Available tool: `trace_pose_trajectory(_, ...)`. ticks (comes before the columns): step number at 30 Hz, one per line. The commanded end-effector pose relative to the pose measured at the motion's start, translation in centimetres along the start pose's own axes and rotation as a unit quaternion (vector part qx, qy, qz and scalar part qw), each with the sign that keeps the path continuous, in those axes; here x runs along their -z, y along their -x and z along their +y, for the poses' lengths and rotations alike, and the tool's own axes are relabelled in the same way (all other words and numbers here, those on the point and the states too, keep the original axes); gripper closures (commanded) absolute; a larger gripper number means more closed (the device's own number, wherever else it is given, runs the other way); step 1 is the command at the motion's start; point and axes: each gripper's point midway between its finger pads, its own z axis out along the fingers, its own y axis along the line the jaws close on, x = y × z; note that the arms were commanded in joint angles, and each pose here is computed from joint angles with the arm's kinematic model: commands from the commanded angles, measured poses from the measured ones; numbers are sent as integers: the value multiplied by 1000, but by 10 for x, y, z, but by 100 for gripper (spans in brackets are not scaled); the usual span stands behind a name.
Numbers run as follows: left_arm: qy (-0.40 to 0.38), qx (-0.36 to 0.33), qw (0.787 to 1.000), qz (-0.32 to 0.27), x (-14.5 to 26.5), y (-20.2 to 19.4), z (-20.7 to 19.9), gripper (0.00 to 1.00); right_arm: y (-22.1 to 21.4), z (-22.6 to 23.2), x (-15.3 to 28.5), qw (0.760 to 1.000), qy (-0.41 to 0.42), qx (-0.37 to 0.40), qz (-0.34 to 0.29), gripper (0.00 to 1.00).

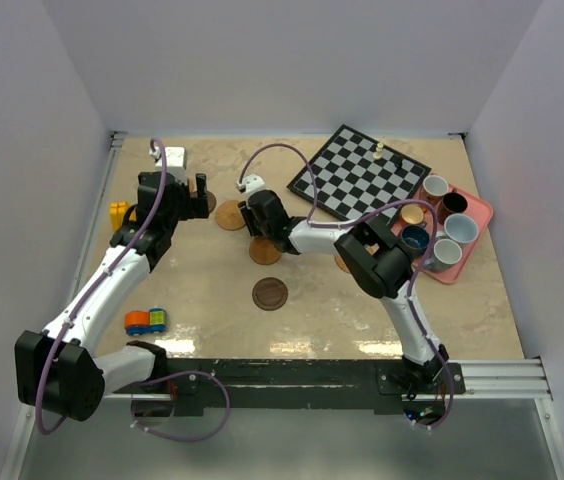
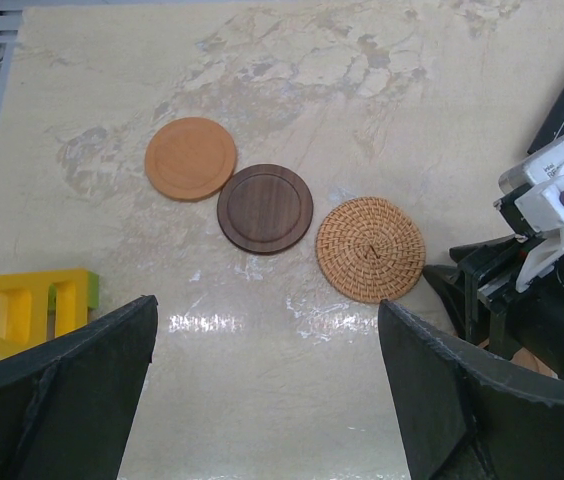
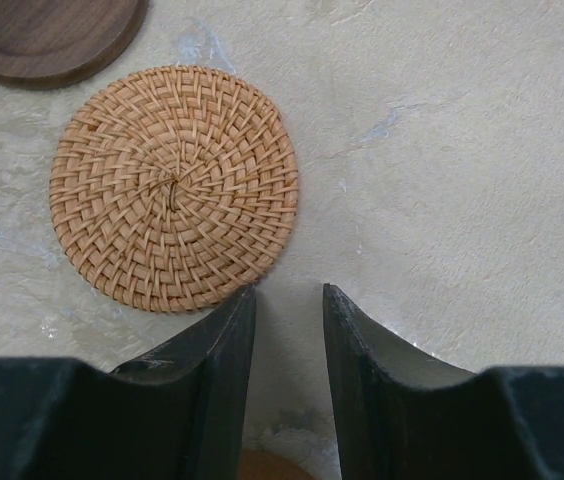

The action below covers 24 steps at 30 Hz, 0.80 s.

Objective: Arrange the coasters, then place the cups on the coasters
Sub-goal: Move the coaster to the center of the board.

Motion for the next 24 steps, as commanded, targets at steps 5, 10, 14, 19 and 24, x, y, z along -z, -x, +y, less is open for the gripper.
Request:
trace_pose_trajectory(5,3,12,1000,-19,0,13,2,4,4,6,-8,1000,-8,-20,-3,62)
trace_pose_trajectory(10,3,12,1000,-19,0,13,2,4,4,9,-10,1000,-6,-26,-4,62)
trace_pose_trajectory(14,4,12,1000,-18,0,13,2,4,4,11,-11,1000,-4,-28,-5,62)
trace_pose_trajectory(19,4,12,1000,-19,0,13,2,4,3,11,-12,1000,-5,-29,-3,62)
trace_pose_trajectory(24,5,12,1000,-18,0,12,2,4,1,10,-13,999,-11,-31,-2,62)
